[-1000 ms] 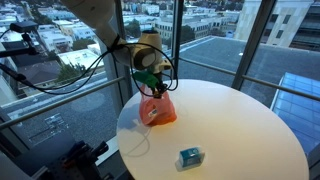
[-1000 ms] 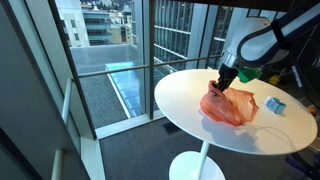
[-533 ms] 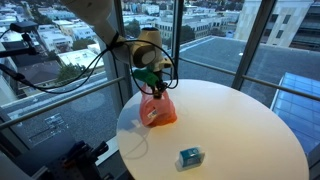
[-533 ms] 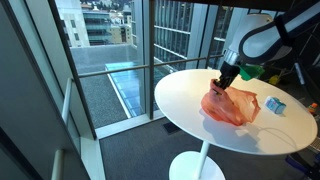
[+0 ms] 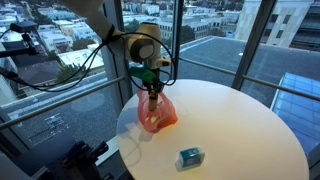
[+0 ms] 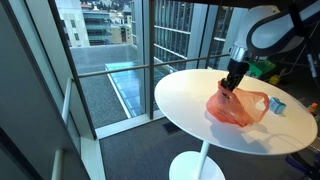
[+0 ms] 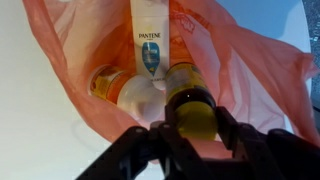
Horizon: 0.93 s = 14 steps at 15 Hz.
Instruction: Remove the bottle with a yellow lid from the plastic bag and put it on the table
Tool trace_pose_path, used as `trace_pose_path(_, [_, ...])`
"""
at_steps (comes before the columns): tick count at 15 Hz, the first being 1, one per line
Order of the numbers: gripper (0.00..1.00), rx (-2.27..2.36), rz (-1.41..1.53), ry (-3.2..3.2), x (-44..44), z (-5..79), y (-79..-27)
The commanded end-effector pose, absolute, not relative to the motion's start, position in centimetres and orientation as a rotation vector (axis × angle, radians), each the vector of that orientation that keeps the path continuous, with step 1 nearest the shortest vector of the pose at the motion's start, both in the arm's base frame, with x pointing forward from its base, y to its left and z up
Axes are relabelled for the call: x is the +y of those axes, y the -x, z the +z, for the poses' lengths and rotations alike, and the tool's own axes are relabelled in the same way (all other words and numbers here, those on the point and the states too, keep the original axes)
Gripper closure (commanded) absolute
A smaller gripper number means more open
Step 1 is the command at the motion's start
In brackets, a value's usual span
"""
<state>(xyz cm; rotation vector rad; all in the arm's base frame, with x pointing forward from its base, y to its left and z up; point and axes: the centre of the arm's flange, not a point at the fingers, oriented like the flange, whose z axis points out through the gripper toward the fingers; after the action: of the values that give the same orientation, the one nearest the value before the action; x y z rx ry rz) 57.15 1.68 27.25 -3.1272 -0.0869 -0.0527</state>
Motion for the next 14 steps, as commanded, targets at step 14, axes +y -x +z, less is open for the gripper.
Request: trace_pose_path(14, [0.81,-0.086,0.104,3.225,-3.0,28.1,-52.2])
